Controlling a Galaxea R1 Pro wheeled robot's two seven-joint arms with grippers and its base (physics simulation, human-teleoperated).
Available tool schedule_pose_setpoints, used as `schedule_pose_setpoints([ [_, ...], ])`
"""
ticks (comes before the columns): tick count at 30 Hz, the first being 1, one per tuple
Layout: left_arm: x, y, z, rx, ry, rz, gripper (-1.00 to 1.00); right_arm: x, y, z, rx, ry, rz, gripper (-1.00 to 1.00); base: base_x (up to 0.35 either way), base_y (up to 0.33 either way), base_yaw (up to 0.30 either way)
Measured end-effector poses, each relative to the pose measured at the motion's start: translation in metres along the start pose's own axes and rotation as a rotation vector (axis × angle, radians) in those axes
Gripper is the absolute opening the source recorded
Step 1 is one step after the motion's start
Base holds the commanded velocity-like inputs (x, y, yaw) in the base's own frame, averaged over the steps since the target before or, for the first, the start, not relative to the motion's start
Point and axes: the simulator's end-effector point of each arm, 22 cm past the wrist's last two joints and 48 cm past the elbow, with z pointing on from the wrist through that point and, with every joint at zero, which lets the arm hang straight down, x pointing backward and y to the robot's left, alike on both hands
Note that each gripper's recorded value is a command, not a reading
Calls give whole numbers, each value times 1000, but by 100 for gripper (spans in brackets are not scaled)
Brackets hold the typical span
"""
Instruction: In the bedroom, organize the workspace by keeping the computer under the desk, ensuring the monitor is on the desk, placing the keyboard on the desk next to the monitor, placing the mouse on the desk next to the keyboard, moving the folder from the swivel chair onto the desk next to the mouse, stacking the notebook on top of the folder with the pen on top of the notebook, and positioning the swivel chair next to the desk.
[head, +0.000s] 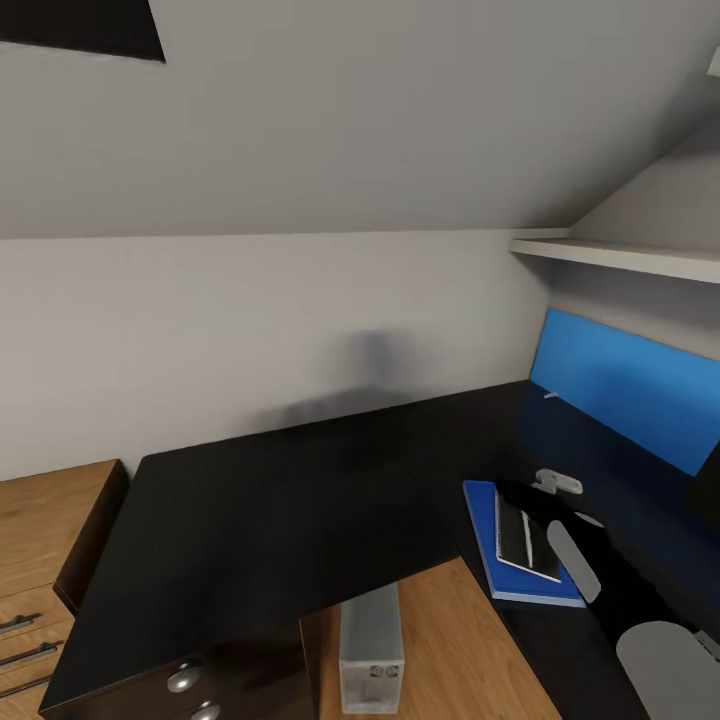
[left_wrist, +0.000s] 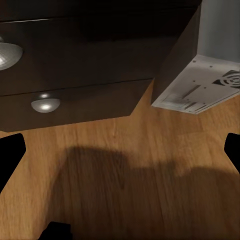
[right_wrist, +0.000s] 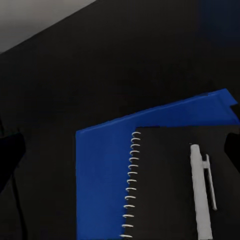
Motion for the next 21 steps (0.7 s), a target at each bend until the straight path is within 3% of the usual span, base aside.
schedule_pose_setpoints([
  [3,0,0,0,0,0,0,100,-18,18,-6,-32,-15,-12,100,0,0,0],
  [6,0,0,0,0,0,0,100,-25,20,-9,-6,-24,-21,100,0,0,0],
  [8,0,0,0,0,0,0,100,-23,36,-14,20,-13,-43,100,0,0,0],
  [13,0,0,0,0,0,0,100,10,80,-27,104,64,-125,100,0,0,0],
  [17,0,0,0,0,0,0,100,35,112,-35,88,98,-148,100,0,0,0],
  [21,0,0,0,0,0,0,100,45,128,-38,68,105,-171,100,0,0,0],
])
